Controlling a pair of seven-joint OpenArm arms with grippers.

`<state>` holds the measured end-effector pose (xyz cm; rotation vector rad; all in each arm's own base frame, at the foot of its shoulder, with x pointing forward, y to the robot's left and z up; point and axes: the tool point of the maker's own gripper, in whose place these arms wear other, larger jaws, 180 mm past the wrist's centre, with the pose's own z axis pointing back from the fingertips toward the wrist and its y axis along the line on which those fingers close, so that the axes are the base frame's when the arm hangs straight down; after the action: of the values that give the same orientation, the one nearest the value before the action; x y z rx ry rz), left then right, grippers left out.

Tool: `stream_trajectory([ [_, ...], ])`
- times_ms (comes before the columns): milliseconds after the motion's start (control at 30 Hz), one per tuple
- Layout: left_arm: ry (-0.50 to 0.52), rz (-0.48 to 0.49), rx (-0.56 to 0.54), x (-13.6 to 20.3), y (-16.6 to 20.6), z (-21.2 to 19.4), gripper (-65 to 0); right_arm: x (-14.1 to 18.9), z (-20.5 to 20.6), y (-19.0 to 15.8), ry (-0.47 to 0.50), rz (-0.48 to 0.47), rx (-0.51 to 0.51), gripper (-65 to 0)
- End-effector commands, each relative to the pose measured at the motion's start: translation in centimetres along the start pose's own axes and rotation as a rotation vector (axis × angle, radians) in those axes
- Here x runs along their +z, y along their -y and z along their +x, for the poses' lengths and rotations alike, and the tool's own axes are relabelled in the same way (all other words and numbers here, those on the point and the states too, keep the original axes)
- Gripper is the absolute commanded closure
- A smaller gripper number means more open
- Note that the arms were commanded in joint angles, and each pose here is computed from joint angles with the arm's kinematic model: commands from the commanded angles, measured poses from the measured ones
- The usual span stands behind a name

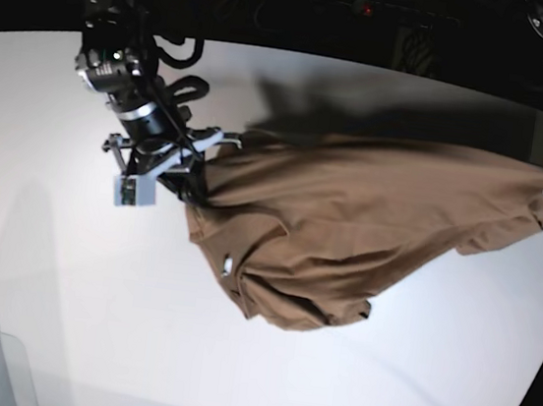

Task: Layout the t-shirt on the table in an organized manner, then fold the t-shirt properly
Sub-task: 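Lift the shirt with both grippers and stretch it between them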

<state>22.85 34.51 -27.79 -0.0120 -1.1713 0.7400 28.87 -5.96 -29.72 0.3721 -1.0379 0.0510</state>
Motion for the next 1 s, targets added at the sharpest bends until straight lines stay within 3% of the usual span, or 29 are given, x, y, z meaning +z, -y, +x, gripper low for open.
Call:
stream_trajectory([
  [0, 0.070, -0.031, -0.014, 0.2, 1.2, 2.1, -0.4, 0.3, 1.5, -0.3, 0.056, 0.011, 0.008, 0.0],
  [167, 0.103, -0.043, -0.012, 0.5, 1.8, 3.0, -0.4, 1.3, 0.3, 2.0, 0.035, -0.052, -0.028, 0.0],
  [367, 0.144, -0.076, 0.010, -0.2, 3.2, 4.2, -0.4, 2.1, 1.7, 4.7, 0.086, -0.086, -0.131, 0.0],
  [633, 0.283, -0.249, 0.071, -2.1, 10.5, 9.5, -0.4, 1.1, 7.9, 4.2, 0.234, -0.024, -0.142, 0.0],
  [833, 0.349, -0.407, 0.008, -2.0, 16.8, 12.9, -0.4, 0.8, 13.7, 3.6, 0.371, 0.005, -0.104, 0.0],
  [967, 0.405, -0.450, -0.059, -1.6, 19.5, 15.2, -0.4, 1.1, 18.1, 2.8, 0.476, 0.034, -0.077, 0.0],
])
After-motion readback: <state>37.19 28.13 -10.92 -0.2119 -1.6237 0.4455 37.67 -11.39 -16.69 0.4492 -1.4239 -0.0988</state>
